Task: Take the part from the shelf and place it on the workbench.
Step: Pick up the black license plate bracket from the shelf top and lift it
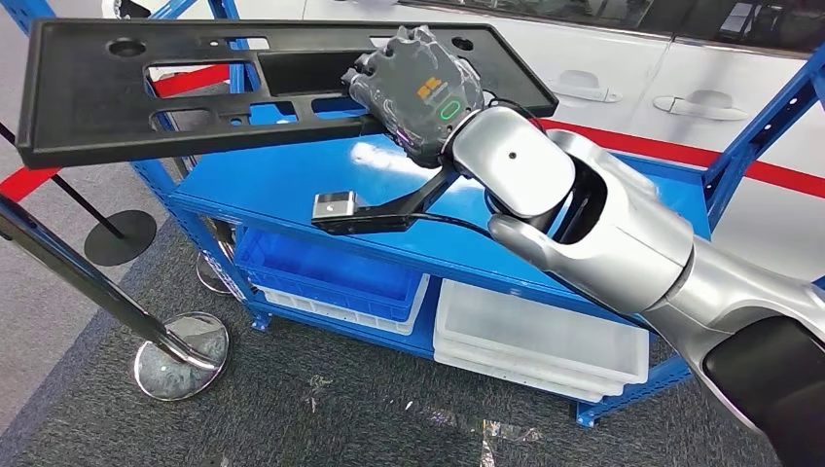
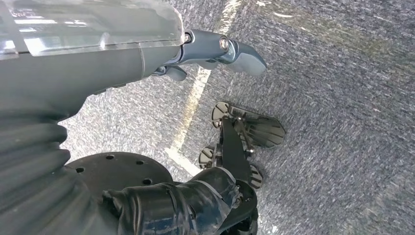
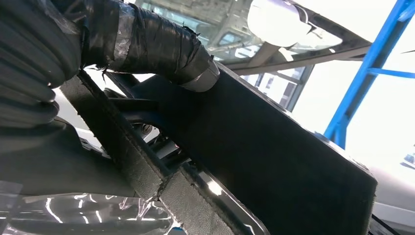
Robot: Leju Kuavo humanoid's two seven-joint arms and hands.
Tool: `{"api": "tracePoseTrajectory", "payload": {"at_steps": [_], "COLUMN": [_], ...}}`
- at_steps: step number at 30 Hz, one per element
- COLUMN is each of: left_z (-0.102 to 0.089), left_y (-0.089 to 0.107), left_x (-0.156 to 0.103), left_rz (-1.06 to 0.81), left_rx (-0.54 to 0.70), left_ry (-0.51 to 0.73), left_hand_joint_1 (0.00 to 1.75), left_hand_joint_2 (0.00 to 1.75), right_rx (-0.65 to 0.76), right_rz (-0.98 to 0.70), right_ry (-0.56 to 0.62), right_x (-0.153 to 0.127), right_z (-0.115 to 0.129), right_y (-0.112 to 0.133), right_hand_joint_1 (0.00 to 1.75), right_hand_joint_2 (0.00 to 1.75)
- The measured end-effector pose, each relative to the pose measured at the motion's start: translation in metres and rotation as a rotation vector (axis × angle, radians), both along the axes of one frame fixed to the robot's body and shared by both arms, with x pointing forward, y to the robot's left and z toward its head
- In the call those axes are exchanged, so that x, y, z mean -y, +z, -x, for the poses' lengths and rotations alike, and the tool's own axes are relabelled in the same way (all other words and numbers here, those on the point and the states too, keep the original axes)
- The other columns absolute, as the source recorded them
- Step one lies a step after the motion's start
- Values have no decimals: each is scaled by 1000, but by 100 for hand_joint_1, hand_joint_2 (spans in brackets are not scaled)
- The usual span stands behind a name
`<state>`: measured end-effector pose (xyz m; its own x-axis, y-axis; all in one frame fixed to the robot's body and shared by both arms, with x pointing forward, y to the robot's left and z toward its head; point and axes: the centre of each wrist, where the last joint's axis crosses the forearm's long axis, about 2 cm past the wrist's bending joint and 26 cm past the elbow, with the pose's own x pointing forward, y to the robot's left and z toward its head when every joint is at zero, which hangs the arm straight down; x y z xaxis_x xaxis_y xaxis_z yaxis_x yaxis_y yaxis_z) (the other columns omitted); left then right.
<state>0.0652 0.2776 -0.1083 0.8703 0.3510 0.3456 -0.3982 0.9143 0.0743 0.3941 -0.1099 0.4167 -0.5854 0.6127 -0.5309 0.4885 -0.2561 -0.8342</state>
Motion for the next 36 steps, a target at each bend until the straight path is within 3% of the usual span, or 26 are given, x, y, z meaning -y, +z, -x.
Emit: {"api": "tracePoseTrajectory", "payload": {"at_steps": [10, 36], "left_z": [0, 0], "left_y": [0, 0], "left_x": [-1, -1], "left_rz": [8, -4], "left_rx": [-13, -17], "left_ry": [-15, -10], "left_hand_joint_1": [0, 0], "left_hand_joint_2": [175, 175], "right_rx": [34, 14], "right_rz": [48, -11], "right_ry": [38, 41], "right_x": [-2, 21], "right_z": [14, 17], "right_y": [-1, -28], "right_hand_joint_1": [175, 175], "right_hand_joint_2": [175, 175]}}
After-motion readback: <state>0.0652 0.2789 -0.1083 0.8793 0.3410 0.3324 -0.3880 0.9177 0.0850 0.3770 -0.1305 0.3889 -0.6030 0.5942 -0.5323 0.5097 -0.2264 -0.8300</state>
